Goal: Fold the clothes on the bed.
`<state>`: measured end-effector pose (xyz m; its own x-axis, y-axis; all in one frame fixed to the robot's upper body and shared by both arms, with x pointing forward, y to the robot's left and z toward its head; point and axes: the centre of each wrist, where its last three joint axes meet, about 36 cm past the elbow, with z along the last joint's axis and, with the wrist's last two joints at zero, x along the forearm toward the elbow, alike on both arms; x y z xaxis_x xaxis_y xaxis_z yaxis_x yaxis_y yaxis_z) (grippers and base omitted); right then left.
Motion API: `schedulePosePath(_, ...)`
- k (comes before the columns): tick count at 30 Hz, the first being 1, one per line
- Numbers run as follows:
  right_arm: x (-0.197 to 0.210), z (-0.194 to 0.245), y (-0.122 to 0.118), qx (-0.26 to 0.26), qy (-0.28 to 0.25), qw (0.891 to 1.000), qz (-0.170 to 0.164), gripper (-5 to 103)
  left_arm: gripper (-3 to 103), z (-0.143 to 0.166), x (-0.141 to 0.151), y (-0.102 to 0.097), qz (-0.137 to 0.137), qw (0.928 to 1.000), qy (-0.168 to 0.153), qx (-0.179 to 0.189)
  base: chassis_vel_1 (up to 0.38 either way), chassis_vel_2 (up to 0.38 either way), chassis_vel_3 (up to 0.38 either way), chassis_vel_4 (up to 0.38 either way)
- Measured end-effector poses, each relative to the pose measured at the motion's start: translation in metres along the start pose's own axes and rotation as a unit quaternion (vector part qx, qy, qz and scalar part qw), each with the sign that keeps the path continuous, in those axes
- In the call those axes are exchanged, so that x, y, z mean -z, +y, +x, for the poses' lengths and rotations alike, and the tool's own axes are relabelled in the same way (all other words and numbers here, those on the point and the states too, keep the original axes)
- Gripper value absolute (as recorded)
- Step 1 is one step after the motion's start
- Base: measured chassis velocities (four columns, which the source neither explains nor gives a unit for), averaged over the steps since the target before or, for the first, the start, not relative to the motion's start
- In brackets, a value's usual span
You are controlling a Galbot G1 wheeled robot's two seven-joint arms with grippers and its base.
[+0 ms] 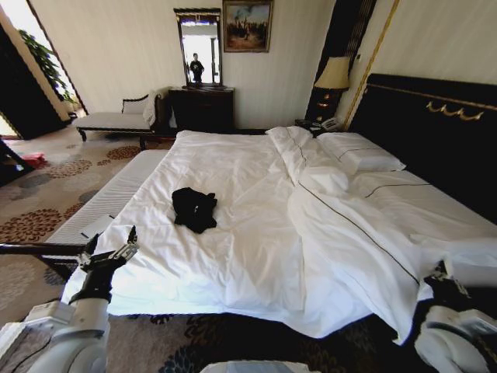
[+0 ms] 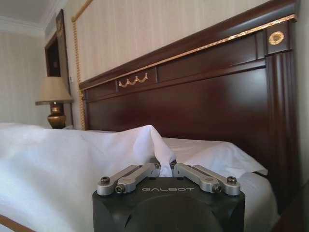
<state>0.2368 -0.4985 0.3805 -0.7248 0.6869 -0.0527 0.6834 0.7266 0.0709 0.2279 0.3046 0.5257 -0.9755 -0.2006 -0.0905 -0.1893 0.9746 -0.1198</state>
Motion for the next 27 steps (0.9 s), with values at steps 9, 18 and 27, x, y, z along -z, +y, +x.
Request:
schedulePosePath(9,-0.002,0.008,-0.053,-0.085,0.002,0.996,0.039,0,100,-0.015,-0.010,0.002,0.018,0.9998,-0.001,-0.011,0.000,0.000,0.000,0.000)
schedulePosePath(18,-0.007,0.018,-0.104,-0.161,0.003,0.985,0.066,0,100,-0.029,-0.017,0.009,0.023,0.9993,0.012,-0.026,0.000,0.000,0.000,0.000)
schedulePosePath(27,-0.022,0.071,-0.123,-0.213,0.028,0.974,0.077,0,100,-0.042,-0.021,0.016,0.018,0.9984,0.021,-0.049,0.000,0.000,0.000,0.000)
